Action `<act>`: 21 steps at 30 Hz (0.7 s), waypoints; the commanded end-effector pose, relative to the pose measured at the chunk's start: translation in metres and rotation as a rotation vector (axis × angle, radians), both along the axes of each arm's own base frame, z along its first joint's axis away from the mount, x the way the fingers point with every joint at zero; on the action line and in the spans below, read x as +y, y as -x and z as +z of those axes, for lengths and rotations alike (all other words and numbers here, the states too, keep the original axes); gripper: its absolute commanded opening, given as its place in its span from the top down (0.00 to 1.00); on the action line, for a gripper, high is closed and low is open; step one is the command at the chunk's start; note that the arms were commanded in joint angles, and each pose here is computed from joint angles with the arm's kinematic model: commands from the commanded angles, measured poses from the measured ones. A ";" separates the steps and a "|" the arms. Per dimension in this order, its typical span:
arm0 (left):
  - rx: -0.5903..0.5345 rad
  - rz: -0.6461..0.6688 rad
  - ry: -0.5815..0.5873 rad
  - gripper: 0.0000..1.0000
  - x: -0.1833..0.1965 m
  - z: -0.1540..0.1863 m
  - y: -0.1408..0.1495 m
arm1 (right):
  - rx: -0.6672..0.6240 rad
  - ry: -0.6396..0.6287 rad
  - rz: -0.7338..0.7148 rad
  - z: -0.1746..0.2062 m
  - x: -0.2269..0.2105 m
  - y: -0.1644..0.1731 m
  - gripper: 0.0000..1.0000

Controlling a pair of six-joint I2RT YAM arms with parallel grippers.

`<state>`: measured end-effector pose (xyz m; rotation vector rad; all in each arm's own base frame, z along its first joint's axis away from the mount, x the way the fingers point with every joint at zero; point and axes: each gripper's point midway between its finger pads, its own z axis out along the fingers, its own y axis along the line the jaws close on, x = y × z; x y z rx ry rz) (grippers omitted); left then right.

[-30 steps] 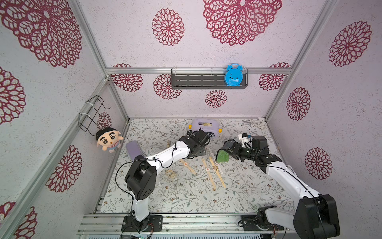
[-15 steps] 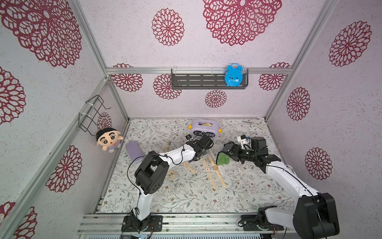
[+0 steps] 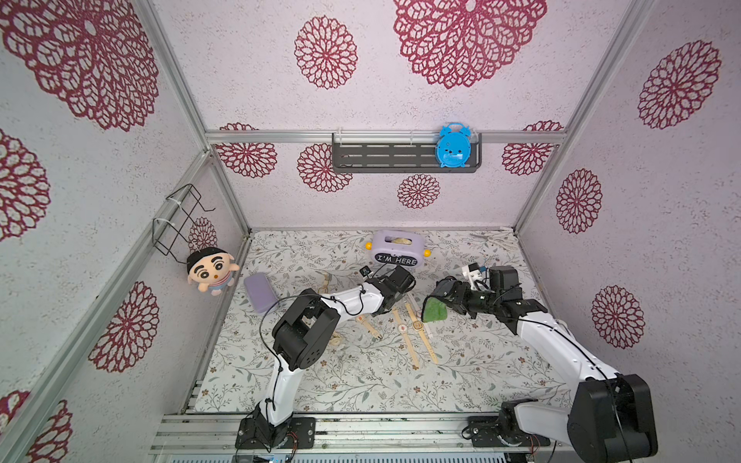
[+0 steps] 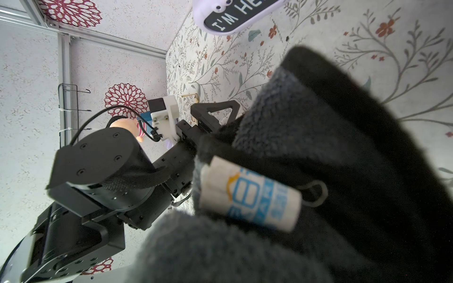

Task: Wipe the watch dial
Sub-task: Pick up the watch at the center of the board.

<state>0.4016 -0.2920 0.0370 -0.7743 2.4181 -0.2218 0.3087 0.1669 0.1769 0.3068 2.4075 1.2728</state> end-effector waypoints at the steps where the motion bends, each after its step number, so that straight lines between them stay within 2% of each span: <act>1: 0.002 0.017 0.004 0.22 0.001 -0.008 -0.006 | -0.080 -0.020 0.032 0.024 0.001 -0.005 1.00; 4: 0.008 0.024 0.004 0.27 0.003 -0.012 -0.008 | -0.082 -0.020 0.032 0.025 0.001 -0.005 1.00; 8: 0.013 0.027 0.004 0.44 0.005 -0.016 -0.008 | -0.079 -0.020 0.032 0.024 0.000 -0.005 1.00; 13: 0.023 0.033 0.013 0.77 0.009 -0.019 -0.009 | -0.081 -0.020 0.033 0.025 0.000 -0.004 1.00; 17: 0.035 0.040 0.027 0.99 0.016 -0.020 -0.009 | -0.089 -0.019 0.034 0.027 0.000 -0.005 1.00; 21: 0.044 0.037 0.071 1.00 0.020 -0.014 -0.010 | -0.097 -0.013 0.033 0.030 0.000 -0.006 1.00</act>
